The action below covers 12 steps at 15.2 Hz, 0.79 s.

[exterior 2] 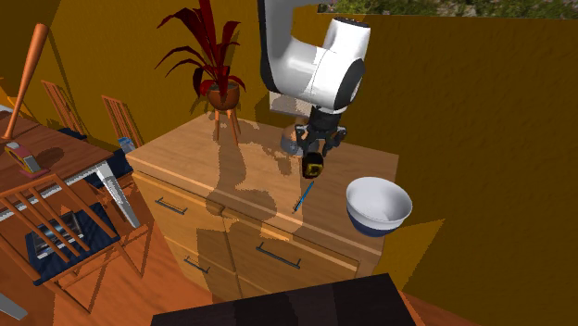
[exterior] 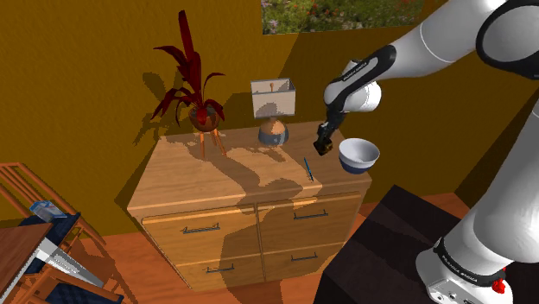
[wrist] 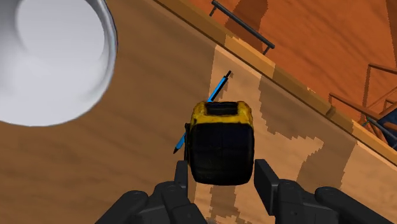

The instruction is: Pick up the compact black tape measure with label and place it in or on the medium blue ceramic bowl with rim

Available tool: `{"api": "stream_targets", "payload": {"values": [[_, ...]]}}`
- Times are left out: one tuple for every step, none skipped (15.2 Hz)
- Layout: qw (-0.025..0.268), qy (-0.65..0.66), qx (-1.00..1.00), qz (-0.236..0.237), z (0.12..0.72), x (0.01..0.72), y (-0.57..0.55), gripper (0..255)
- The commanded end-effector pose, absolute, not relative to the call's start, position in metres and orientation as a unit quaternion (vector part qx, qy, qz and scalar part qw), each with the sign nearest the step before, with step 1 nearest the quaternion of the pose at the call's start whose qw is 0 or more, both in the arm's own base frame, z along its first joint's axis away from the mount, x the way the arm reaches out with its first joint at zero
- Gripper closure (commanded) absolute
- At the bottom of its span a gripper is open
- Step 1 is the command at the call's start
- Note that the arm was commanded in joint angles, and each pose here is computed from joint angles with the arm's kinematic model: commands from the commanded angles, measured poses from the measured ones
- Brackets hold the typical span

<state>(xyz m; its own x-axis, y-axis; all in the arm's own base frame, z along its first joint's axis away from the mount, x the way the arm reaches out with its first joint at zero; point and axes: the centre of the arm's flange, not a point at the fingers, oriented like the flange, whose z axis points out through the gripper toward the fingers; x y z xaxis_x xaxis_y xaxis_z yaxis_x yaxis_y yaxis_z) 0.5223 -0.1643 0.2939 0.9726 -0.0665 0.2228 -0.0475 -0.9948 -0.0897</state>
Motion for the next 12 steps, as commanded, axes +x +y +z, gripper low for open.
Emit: {"api": "stream_targets", "payload": {"values": [[0.042,0.028,-0.992,-0.114,0.294,0.509,-0.189,255],[0.042,0.028,-0.992,-0.114,0.294,0.503,-0.201,255],[0.042,0.028,-0.992,-0.114,0.295,0.497,-0.212,255],[0.042,0.028,-0.992,-0.114,0.295,0.491,-0.224,255],[0.042,0.028,-0.992,-0.114,0.295,0.485,-0.236,255],[0.042,0.028,-0.992,-0.114,0.296,0.479,-0.248,255],[0.042,0.028,-0.992,-0.114,0.296,0.473,-0.259,255],[0.042,0.028,-0.992,-0.114,0.296,0.467,-0.271,255],[0.042,0.028,-0.992,-0.114,0.296,0.461,-0.283,255],[0.042,0.028,-0.992,-0.114,0.297,0.454,-0.294,255],[0.042,0.028,-0.992,-0.114,0.297,0.448,-0.306,255],[0.042,0.028,-0.992,-0.114,0.297,0.442,-0.318,255]]}}
